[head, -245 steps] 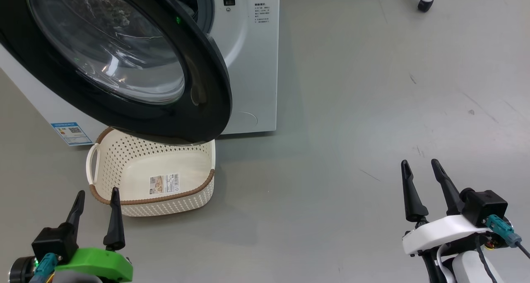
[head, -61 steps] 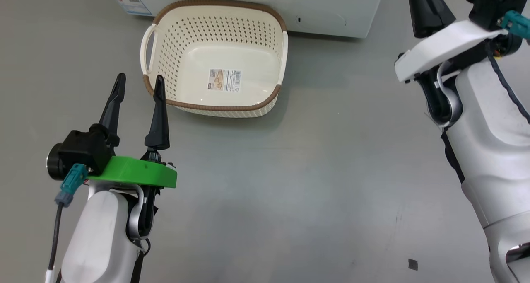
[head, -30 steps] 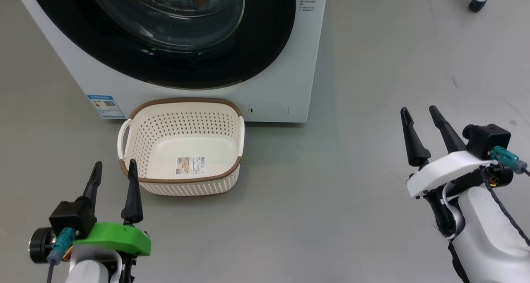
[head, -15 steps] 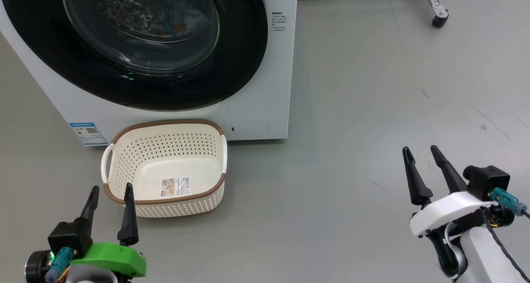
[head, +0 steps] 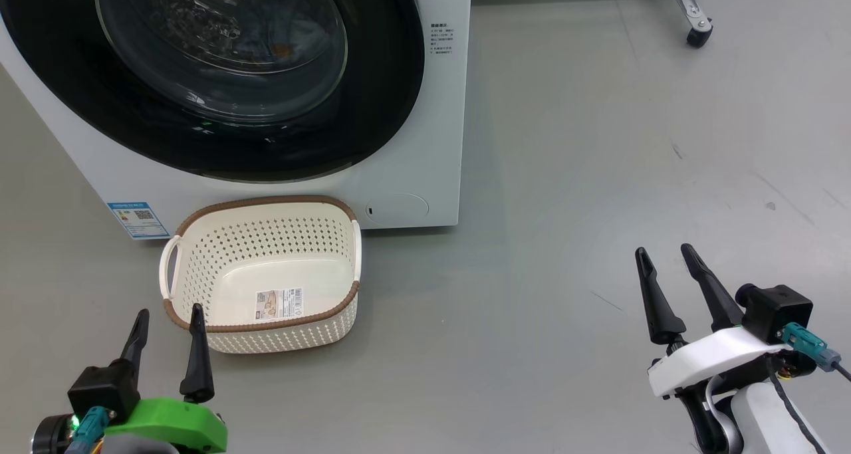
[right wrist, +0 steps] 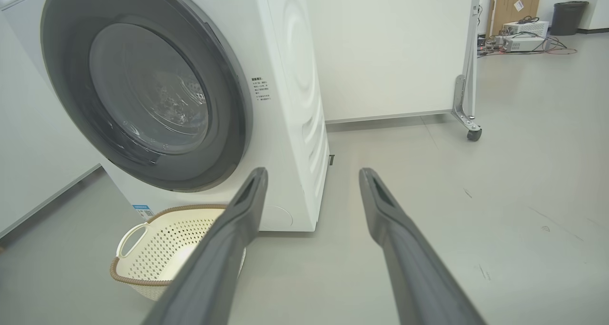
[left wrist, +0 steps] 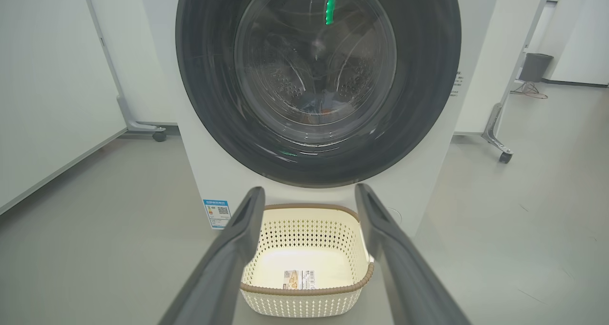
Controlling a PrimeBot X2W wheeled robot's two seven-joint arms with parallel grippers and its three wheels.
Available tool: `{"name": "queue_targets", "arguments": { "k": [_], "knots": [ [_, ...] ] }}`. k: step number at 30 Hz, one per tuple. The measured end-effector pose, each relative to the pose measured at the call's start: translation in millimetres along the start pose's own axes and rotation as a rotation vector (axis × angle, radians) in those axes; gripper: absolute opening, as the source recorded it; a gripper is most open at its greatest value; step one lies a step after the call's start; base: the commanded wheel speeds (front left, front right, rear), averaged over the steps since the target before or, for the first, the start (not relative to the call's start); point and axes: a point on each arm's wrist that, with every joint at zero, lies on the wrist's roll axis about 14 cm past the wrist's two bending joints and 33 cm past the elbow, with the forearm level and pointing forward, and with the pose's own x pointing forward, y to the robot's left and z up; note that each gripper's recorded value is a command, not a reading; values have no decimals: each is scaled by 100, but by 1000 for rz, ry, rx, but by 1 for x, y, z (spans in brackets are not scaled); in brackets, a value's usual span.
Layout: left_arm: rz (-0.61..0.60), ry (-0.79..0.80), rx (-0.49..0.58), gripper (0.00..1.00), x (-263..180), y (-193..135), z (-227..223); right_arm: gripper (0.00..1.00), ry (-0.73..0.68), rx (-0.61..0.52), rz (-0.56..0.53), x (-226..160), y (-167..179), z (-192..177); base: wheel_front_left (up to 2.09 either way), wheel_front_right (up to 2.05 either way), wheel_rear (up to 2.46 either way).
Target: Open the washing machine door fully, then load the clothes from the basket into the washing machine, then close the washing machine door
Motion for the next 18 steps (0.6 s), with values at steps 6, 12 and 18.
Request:
{"name": "queue_targets", "arguments": {
  "k": [6, 12, 18],
  "knots": [
    [3, -6, -1, 100, -1, 1, 2, 100, -14, -9, -5, -4, -1, 4, 0, 0, 0],
    [8, -1, -2, 100, -6, 2, 0, 100, -19, -19, -7, -9, 0, 5, 0, 0, 0],
    [6, -7, 0, 100, -6, 2, 2, 100, -19, -15, -11, -14, 1, 4, 0, 0, 0]
  ]
}}
